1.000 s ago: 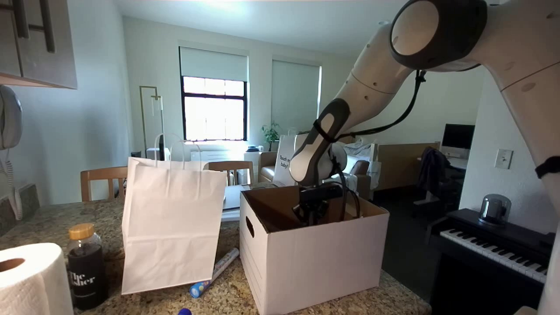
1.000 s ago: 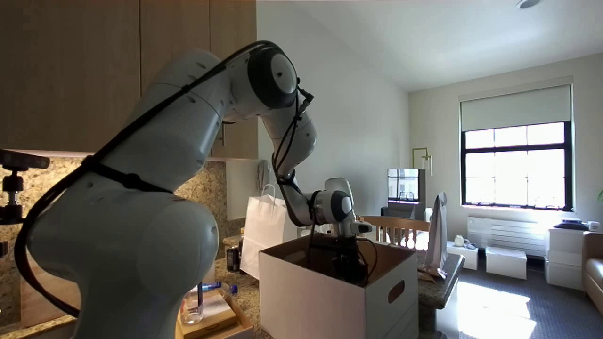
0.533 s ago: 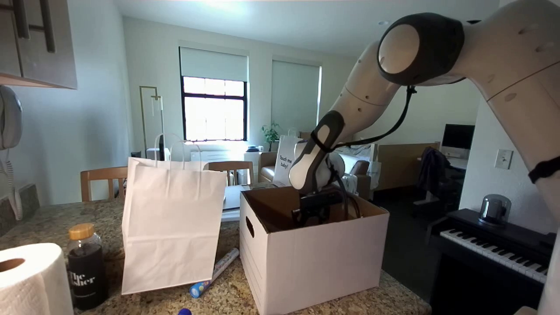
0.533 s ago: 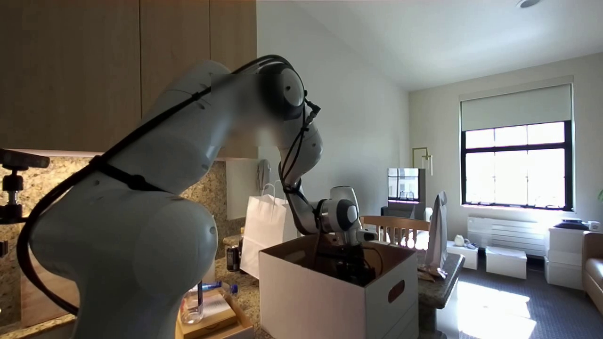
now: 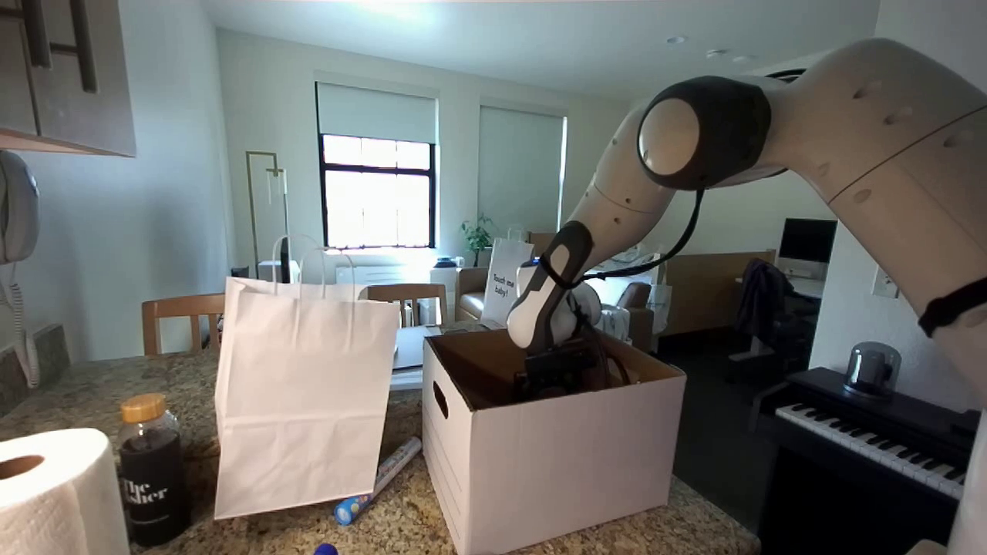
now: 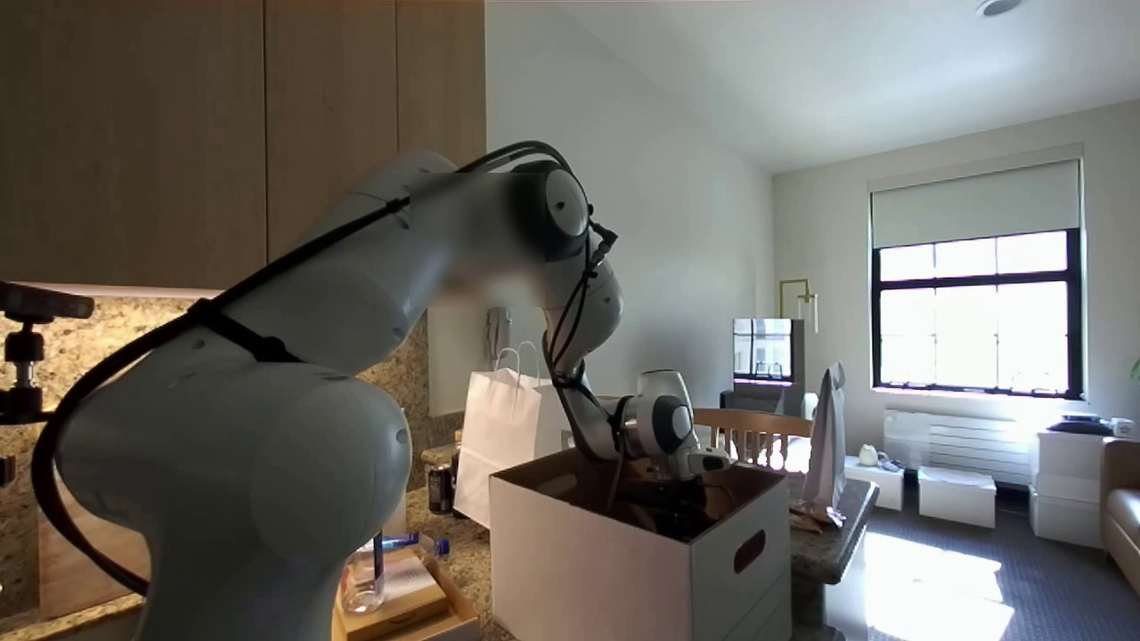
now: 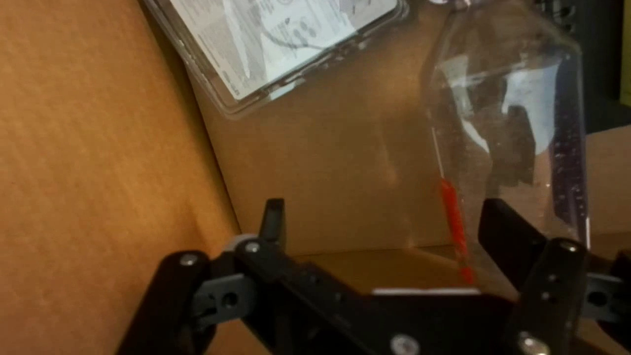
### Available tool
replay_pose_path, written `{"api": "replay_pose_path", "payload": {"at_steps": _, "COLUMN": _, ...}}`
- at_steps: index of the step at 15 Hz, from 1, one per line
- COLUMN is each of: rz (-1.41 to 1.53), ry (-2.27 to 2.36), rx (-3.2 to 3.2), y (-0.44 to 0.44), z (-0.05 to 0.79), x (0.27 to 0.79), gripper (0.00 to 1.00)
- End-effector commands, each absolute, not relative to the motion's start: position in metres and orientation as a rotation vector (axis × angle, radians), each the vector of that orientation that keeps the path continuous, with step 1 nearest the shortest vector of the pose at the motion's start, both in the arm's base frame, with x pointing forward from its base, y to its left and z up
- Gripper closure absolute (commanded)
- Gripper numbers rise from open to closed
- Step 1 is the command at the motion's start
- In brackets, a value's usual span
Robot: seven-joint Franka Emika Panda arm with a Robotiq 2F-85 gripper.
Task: Remove the bottles from the box and put them on the table
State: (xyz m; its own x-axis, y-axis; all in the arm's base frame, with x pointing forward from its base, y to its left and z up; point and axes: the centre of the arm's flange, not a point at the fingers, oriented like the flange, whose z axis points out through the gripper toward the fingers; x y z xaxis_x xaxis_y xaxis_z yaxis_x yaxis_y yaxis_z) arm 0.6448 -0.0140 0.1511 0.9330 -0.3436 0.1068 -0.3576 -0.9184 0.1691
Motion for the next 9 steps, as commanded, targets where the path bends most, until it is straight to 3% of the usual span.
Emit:
{"api": "replay_pose_path", "payload": {"at_steps": 1, "rz": 0.162, "ry": -0.635, "rx": 2.865, "y": -0.027, "z": 0.148, "x": 0.658, "gripper": 0.00}}
{"api": "replay_pose_path", "payload": {"at_steps": 9, "rz": 0.215, "ry": -0.675, "rx": 2.868, "y": -0.036, "z": 0.171, "x": 0.660, "gripper": 0.00}}
